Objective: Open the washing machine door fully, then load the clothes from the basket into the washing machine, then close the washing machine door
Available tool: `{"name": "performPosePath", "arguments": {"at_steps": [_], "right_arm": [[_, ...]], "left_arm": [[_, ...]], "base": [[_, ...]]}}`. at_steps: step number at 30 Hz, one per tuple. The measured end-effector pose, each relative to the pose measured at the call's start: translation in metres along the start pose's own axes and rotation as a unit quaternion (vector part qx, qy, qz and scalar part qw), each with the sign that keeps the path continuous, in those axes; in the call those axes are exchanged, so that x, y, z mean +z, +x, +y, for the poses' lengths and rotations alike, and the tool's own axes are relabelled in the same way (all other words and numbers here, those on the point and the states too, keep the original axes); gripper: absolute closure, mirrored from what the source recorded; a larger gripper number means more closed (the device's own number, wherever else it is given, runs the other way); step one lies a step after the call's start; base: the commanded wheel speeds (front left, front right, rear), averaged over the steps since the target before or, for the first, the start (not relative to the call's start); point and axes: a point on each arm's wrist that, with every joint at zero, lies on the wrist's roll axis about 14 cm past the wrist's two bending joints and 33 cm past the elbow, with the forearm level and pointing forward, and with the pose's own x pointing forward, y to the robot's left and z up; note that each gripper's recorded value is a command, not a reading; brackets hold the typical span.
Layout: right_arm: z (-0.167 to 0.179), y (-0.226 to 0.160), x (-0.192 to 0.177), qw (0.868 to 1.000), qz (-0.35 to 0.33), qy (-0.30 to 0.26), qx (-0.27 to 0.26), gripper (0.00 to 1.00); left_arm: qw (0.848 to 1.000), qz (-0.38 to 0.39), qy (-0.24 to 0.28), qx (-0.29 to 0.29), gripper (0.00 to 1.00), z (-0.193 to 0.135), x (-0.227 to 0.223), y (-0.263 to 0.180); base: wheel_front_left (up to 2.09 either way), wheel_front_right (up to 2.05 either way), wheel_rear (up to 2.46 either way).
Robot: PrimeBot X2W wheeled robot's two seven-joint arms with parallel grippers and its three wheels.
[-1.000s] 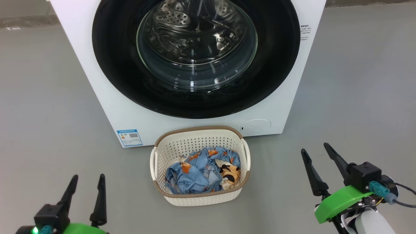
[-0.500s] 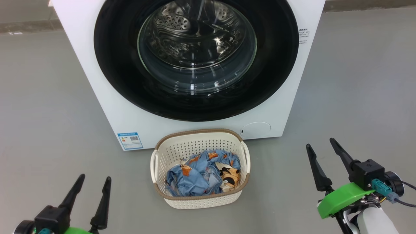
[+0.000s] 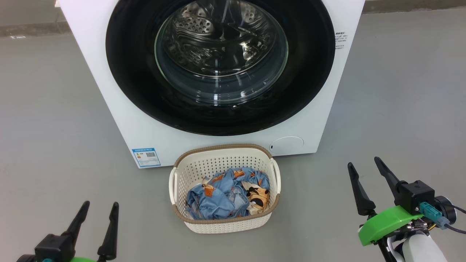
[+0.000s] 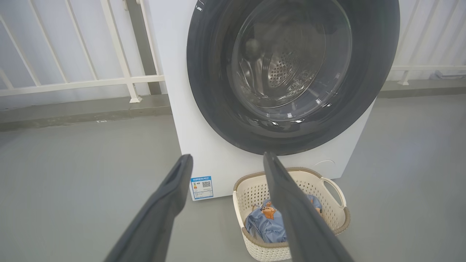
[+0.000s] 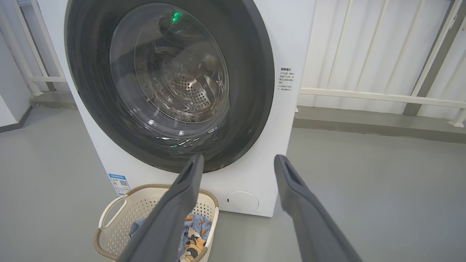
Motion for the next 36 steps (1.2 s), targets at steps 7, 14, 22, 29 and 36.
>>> {"name": "performPosePath", "arguments": {"at_steps": [7,14,22,29,36], "right_arm": [[0.002,0.000,-0.001,1.000,0.001,0.002,0.001,0.00],[0.002,0.001,-0.001,1.000,0.001,0.002,0.002,0.00],[0.001,0.001,-0.001,1.000,0.002,0.002,0.001,0.00],[0.001,0.000,-0.002,1.000,0.002,0.002,0.000,0.00],[0.002,0.001,-0.002,1.000,0.002,0.002,0.001,0.00]], "left_arm": [[1.000,0.001,-0.005,0.010,0.00,0.004,-0.001,-0.001],[1.000,-0.002,-0.015,0.026,0.00,0.011,0.000,-0.002],[0.999,-0.002,-0.019,0.029,0.00,0.012,0.000,-0.002],[0.999,-0.004,-0.020,0.029,0.00,0.012,0.001,0.000],[0.999,-0.010,-0.021,0.029,0.00,0.012,0.005,0.001]], "base": [[0.00,0.00,0.00],[0.00,0.00,0.00],[0.00,0.00,0.00],[0.00,0.00,0.00],[0.00,0.00,0.00]]}}
